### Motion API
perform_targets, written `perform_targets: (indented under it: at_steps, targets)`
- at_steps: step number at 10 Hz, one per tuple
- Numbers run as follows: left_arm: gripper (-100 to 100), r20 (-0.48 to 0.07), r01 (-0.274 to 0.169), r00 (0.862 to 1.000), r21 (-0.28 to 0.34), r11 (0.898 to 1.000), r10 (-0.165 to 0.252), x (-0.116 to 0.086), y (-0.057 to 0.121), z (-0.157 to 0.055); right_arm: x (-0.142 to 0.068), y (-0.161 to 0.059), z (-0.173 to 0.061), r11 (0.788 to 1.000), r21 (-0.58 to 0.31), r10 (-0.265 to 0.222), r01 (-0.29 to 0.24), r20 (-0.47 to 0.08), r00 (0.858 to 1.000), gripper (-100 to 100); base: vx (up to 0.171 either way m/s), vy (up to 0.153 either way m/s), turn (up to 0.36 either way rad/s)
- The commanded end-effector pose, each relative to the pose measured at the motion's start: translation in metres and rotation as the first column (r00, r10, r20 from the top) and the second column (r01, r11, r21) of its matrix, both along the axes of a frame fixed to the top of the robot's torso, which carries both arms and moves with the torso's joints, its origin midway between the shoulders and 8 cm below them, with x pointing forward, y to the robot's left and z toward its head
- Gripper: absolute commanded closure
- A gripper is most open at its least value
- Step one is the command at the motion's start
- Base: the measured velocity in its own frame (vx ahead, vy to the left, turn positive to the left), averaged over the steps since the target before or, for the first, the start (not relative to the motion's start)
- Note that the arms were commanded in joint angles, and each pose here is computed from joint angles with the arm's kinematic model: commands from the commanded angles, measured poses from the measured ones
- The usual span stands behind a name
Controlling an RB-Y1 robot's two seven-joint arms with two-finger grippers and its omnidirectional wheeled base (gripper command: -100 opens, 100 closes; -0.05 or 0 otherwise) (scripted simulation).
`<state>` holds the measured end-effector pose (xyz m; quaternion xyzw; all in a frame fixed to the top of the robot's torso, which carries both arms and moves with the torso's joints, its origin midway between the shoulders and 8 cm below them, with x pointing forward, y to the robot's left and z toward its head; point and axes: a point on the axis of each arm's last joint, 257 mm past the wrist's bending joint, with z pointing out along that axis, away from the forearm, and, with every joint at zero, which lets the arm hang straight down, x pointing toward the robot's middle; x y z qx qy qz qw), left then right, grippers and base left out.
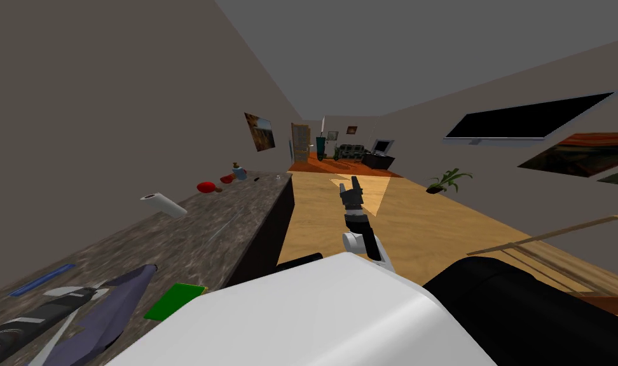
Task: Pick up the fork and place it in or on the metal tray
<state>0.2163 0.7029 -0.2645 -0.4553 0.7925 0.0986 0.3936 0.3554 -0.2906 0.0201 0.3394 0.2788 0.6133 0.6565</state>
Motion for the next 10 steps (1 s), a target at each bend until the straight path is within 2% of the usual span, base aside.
perform_targets:
  at_steps: [1,2,3,7,8,9,10]
  targets:
    - [100,-0.011,-0.052,0.999,-0.005,0.999,0.052,-0.012,0.008,-0.001,0.0,0.0,0.0,1.0,0.0,0.0,0.0,0.0,1.0,0,-0.113,0.051,-0.074]
    - [100,-0.007,-0.028,1.0,-0.003,1.0,0.028,-0.008,0.005,-0.001,0.0,0.0,0.0,1.0,0.0,0.0,0.0,0.0,1.0,0,-0.05,0.026,-0.011]
    - [-100,-0.009,-0.034,0.999,-0.002,0.999,0.034,-0.01,0.006,-0.001,0.0,0.0,0.0,1.0,0.0,0.0,0.0,0.0,1.0,0,-0.012,0.005,0.005]
    - [-100,-0.009,-0.034,0.999,-0.002,0.999,0.034,-0.01,0.006,-0.001,0.0,0.0,0.0,1.0,0.0,0.0,0.0,0.0,1.0,0,-0.001,0.001,0.0]
    - [0,-0.009,-0.034,0.999,-0.002,0.999,0.034,-0.01,0.006,-0.001,0.0,0.0,0.0,1.0,0.0,0.0,0.0,0.0,1.0,0,0.0,0.0,0.0]
    - [-100,-0.005,-0.018,1.0,0.005,1.0,0.019,0.007,0.001,0.015,0.0,0.0,0.0,1.0,0.0,0.0,0.0,0.0,1.0,0,-0.009,0.012,0.13]
    - [-100,-0.003,-0.011,1.0,0.006,1.0,0.011,0.015,-0.002,0.022,0.0,0.0,0.0,1.0,0.0,0.0,0.0,0.0,1.0,0,-0.016,0.021,0.139]
